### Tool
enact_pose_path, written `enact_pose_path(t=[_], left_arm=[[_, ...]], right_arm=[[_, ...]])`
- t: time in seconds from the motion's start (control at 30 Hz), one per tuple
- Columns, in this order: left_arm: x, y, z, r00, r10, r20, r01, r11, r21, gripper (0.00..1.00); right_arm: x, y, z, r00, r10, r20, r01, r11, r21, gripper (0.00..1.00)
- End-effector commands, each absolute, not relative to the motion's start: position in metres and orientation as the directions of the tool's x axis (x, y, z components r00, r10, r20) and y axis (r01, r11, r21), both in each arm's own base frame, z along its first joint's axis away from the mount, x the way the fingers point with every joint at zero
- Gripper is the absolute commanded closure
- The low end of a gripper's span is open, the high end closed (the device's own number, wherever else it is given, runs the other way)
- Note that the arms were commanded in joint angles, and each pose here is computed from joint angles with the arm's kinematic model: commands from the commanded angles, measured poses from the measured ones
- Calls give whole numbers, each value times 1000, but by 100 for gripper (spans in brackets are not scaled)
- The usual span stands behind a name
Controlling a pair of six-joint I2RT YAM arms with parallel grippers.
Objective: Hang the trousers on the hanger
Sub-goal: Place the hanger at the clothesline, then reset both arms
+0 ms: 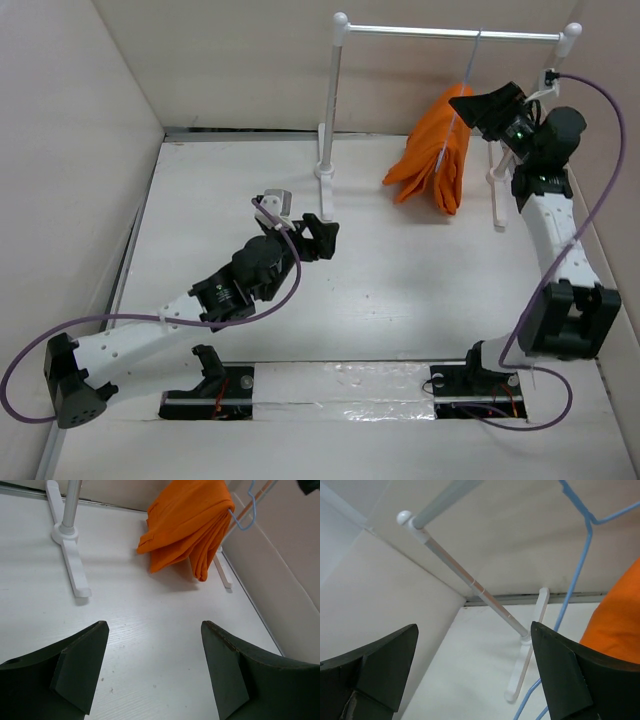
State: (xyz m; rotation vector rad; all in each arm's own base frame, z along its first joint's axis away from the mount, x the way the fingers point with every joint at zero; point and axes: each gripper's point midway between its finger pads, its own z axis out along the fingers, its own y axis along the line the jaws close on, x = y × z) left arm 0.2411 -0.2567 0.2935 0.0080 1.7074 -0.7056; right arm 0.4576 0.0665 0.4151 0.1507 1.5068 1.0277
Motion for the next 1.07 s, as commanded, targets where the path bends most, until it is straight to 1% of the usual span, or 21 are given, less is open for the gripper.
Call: enact_pose_path(t=[0.0,0.03,0.07,0.1,0.17,0.27,0.3,0.33,0.4,0.47,0.5,0.57,0.7,0.8,0.87,1.03], left_arm=[[243,-249,296,-258,-409,-875,342,809,-479,27],[243,-248,295,-259,-413,-873,336,809,-482,27],[243,-247,292,-262,-414,-872,332,810,-484,27],[242,-246,288,-261,-414,-872,331,810,-484,27],[242,-243,284,-260,-415,-872,320,815,-484,27],[240,-232,276,-257,-423,-869,291,823,-488,28],[240,-230,275,-254,-426,-868,285,825,-488,28],[239,-227,273,-253,-427,-868,281,826,-488,28],[237,-217,264,-254,-429,-867,252,836,-488,28],[235,-211,256,-258,-433,-864,235,839,-491,28],[233,-205,246,-267,-437,-859,217,841,-495,29],[230,-201,235,-277,-434,-857,206,844,-494,29],[222,-186,209,-311,-452,-836,155,844,-513,29],[217,-181,205,-317,-461,-829,155,837,-525,30],[216,-179,205,-318,-468,-824,152,833,-532,30],[214,-178,214,-304,-483,-821,170,821,-546,29]], right_arm=[[413,61,456,-48,560,-827,-518,694,500,0],[403,62,457,-26,556,-831,-525,700,485,0],[377,67,470,20,548,-837,-553,703,447,0],[370,69,444,-13,547,-837,-544,699,465,0],[346,77,434,9,538,-843,-568,697,438,0],[299,91,394,17,496,-868,-581,712,395,0],[289,91,397,31,483,-875,-582,720,377,0],[285,99,365,-38,474,-880,-567,715,410,0],[277,103,339,-57,434,-899,-556,734,390,0],[269,110,297,-147,390,-909,-533,743,405,0],[268,111,284,-153,338,-929,-537,761,365,0],[264,110,247,-245,301,-921,-492,780,386,0],[255,109,206,-318,250,-915,-477,791,382,0],[250,108,188,-353,242,-904,-456,799,392,0],[251,107,188,-347,241,-906,-457,800,388,0],[251,111,211,-318,237,-918,-485,791,373,0]])
